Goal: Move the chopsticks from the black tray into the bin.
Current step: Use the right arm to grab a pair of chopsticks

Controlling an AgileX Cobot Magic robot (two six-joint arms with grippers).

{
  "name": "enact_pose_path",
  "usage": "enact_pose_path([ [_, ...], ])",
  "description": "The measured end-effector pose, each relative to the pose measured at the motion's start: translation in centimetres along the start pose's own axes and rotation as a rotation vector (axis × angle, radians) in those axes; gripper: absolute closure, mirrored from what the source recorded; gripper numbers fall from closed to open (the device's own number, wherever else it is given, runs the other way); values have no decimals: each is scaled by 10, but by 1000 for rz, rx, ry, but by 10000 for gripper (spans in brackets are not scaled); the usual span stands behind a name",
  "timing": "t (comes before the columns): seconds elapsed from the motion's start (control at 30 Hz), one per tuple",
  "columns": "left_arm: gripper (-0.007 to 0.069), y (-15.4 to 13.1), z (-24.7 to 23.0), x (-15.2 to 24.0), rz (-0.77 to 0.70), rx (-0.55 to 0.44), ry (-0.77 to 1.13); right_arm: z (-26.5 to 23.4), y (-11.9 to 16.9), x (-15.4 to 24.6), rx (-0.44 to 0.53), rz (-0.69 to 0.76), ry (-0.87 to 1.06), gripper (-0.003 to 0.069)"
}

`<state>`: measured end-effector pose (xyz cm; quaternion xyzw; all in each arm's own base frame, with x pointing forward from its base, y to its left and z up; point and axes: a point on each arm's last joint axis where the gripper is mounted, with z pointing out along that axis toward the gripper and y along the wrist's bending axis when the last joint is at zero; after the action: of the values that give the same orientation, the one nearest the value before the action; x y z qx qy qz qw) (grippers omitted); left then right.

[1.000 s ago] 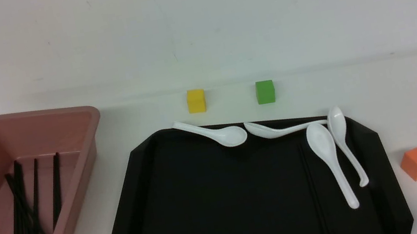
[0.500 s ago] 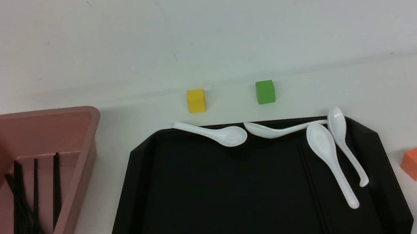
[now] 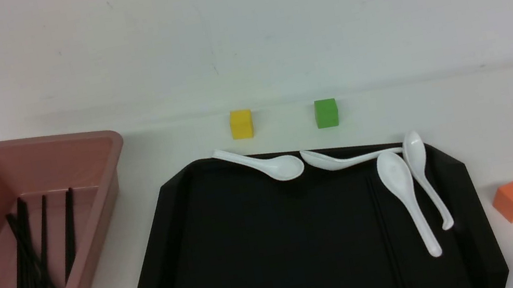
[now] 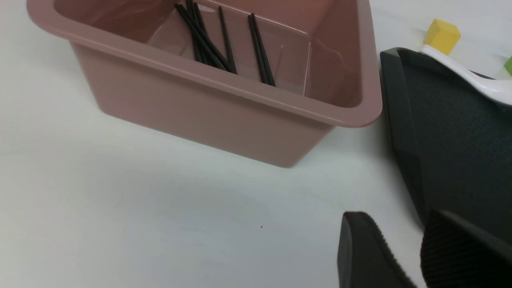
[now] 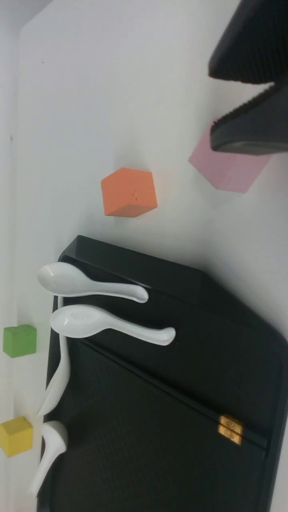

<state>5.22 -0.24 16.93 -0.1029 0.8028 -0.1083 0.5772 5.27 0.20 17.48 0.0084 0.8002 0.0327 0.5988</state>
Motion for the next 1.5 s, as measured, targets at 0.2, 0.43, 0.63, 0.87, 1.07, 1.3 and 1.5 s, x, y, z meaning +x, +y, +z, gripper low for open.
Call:
enact_pose_path([
  [0.2,387,0,0,0,0,0,0,0,0,0,2,-2,0,448],
  [0.43,387,0,0,0,0,0,0,0,9,-7,-126,571,-60,440],
  [0.63,387,0,0,0,0,0,0,-2,11,-18,-223,1016,-130,433],
  [0.87,387,0,0,0,0,0,0,-2,12,-18,-243,1093,-119,426],
  [1.07,387,0,0,0,0,0,0,-25,19,-65,-307,846,-213,522],
  [1.3,387,0,0,0,0,0,0,-28,30,-138,-253,373,-59,663],
  [1.5,387,0,0,0,0,0,0,37,31,-133,-137,219,627,657],
])
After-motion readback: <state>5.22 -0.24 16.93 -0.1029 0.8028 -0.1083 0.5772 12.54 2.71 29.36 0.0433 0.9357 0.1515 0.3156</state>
